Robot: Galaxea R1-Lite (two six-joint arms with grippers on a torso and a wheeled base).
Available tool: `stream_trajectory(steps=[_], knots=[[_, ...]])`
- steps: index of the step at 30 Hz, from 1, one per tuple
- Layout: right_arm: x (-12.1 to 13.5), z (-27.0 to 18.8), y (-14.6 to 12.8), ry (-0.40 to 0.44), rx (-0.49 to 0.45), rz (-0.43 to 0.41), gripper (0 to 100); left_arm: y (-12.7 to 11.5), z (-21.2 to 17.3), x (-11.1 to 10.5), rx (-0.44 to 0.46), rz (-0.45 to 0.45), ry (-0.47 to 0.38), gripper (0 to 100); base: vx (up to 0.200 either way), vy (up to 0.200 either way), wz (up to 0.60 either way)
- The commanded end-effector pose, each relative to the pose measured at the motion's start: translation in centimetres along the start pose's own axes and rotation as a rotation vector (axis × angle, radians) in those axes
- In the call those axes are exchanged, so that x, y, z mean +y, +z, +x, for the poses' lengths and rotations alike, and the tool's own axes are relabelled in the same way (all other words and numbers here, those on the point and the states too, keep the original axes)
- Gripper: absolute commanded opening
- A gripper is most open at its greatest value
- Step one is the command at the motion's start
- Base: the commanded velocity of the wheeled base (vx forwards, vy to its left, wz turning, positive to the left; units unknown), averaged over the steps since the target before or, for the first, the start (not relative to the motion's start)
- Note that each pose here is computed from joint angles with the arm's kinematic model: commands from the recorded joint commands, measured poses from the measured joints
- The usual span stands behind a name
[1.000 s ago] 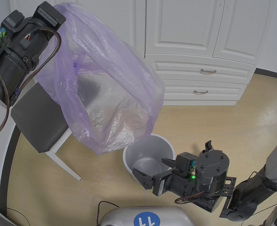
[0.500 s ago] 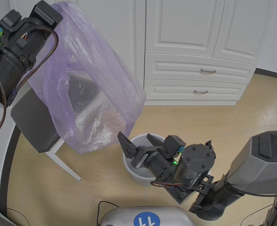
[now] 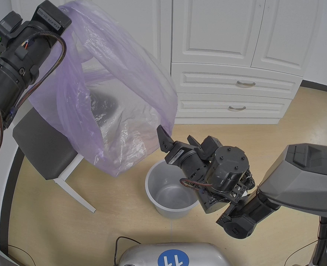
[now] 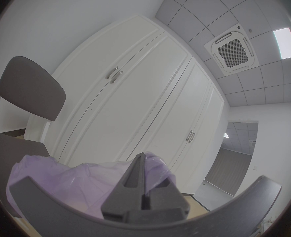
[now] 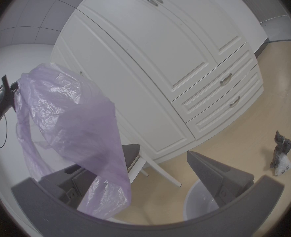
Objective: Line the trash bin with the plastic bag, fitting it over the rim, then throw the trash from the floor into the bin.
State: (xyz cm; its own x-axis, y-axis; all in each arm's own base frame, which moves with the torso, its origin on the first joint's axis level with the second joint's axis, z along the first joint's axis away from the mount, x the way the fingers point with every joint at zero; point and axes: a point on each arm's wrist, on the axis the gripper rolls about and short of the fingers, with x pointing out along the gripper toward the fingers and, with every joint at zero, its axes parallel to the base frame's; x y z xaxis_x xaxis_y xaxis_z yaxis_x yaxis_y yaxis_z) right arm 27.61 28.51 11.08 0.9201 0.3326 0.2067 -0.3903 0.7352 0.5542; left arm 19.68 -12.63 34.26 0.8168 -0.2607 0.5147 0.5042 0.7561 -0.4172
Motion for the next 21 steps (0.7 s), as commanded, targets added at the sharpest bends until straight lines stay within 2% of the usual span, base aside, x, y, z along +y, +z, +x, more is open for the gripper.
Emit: stream_trajectory(steps=[1,4,11,21], knots=[[-0.1,0.7,3.6,0.001,-0.087,0.015,100,0.1,-0.1,0.0,-0.001,0.0,0.0,0,0.0,0.0,0.0],[0.0,0.5,4.0,0.002,-0.078,0.027,100,0.1,-0.2,-0.3,0.0,-0.009,-0.012,0,0.0,0.0,0.0],[-0.1,0.3,0.6,0.005,-0.014,0.016,100,-0.5,-0.7,-1.6,0.021,-0.02,-0.017,0,0.0,0.0,0.0],[-0.6,0.8,0.9,-0.004,-0.03,0.017,100,-1.1,-1.0,-2.3,0.042,-0.012,-0.032,0,0.0,0.0,0.0]])
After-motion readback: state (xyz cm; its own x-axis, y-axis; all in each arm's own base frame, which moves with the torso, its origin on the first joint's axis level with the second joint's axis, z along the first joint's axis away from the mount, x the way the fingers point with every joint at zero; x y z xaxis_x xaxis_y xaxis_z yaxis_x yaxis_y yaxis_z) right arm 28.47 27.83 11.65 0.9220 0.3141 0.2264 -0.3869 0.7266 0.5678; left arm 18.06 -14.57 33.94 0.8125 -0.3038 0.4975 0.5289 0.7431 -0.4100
